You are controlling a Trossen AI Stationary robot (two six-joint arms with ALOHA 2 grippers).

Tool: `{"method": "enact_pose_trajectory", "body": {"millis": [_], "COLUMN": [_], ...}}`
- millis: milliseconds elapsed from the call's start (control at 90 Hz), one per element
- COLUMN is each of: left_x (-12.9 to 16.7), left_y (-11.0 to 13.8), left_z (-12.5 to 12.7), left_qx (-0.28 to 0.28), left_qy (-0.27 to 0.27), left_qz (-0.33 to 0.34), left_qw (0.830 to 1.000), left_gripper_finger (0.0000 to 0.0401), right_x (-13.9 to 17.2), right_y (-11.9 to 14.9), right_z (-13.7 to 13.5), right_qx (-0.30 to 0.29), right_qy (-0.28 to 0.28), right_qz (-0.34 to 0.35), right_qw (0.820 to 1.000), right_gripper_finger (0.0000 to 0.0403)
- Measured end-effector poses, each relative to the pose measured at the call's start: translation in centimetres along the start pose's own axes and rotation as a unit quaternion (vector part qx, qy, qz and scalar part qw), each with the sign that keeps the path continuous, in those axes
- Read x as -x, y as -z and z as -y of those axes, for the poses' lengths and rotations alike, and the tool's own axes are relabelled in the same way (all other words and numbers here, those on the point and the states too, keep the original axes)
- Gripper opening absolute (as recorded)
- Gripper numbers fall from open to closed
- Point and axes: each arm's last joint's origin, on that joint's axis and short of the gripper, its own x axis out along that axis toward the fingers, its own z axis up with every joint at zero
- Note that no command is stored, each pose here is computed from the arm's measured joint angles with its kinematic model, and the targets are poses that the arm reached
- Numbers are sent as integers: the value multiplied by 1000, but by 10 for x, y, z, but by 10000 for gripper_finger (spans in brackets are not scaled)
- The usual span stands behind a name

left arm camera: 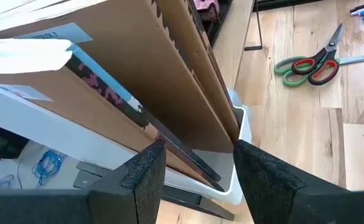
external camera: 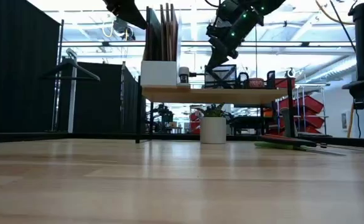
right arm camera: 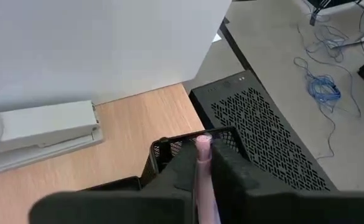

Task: Stock shelves
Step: Remove the pink pen from the desk organizer on the shelf

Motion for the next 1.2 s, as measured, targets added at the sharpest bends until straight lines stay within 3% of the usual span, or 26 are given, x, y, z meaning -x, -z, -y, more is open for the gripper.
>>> {"method": "enact_pose_trajectory", "body": {"millis": [233, 467, 978, 1200], "left_x": [0, 0, 0, 0], "left_y": [0, 0, 0, 0], "left_z": [0, 0, 0, 0], "left_qx": [0, 0, 0, 0], "left_qy": [0, 0, 0, 0], "left_qz": [0, 0, 0, 0], "left_qw": [1000, 1000, 1000, 1000], "left_gripper_finger": [176, 176, 176, 176], "right_x": [5, 36, 123, 182], "right_y": [-2, -8, -21, -18], "right_z": [-4, -7, -5, -16], "right_qx": [6, 10, 9, 1], "right_qy": [8, 14, 55, 53], "right_qz": [5, 36, 159, 227], "right_qw": [1000, 999, 986, 972], "right_gripper_finger": [5, 2, 0, 0]}}
